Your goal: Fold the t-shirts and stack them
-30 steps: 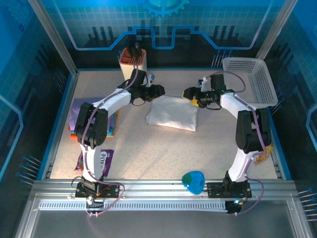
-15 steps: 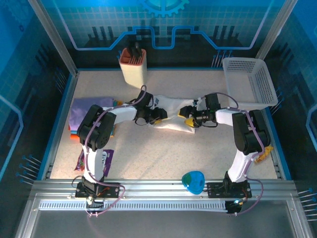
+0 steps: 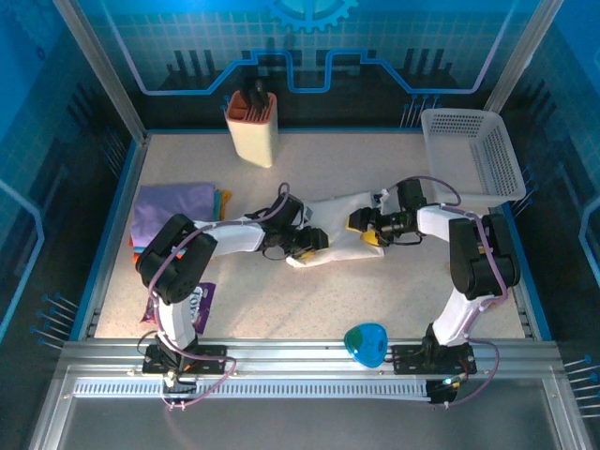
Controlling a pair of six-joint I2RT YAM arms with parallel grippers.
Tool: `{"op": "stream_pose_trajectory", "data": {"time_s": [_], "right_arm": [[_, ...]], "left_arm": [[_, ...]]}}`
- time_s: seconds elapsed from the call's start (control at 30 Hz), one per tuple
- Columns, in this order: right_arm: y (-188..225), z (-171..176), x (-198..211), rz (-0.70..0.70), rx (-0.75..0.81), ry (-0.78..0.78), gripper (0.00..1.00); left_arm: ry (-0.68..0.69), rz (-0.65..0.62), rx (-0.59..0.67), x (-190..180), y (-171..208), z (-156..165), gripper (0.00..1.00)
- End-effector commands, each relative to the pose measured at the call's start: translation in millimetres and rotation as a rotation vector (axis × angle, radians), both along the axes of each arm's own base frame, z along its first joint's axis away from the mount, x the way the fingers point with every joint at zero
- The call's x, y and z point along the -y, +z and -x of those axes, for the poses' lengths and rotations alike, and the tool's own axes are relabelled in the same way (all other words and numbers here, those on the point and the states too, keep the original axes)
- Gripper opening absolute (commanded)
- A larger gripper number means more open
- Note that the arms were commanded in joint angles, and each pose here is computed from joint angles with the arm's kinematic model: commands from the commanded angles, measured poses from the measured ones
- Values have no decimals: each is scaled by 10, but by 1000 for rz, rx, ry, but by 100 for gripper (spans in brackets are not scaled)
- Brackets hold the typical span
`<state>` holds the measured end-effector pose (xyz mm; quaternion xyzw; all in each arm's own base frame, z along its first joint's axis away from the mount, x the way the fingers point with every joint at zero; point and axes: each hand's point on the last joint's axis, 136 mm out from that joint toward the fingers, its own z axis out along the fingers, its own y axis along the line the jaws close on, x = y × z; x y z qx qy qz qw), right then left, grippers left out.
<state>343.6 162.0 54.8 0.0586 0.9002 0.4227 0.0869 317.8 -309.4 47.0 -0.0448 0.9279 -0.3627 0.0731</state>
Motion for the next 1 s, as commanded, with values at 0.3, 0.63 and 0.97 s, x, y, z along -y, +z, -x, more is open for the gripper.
{"op": "stream_pose_trajectory", "data": {"time_s": [0.3, 0.63, 0.97], "right_arm": [[417, -113, 98, 27, 52, -2, 82], [315, -114, 120, 45, 35, -1, 82], [282, -120, 149, 54, 26, -2, 81]], "left_arm": [[41, -240, -53, -1123, 176, -220, 66], [36, -261, -93, -966, -14, -445, 70], [24, -357, -156, -747, -200, -506, 63]]}}
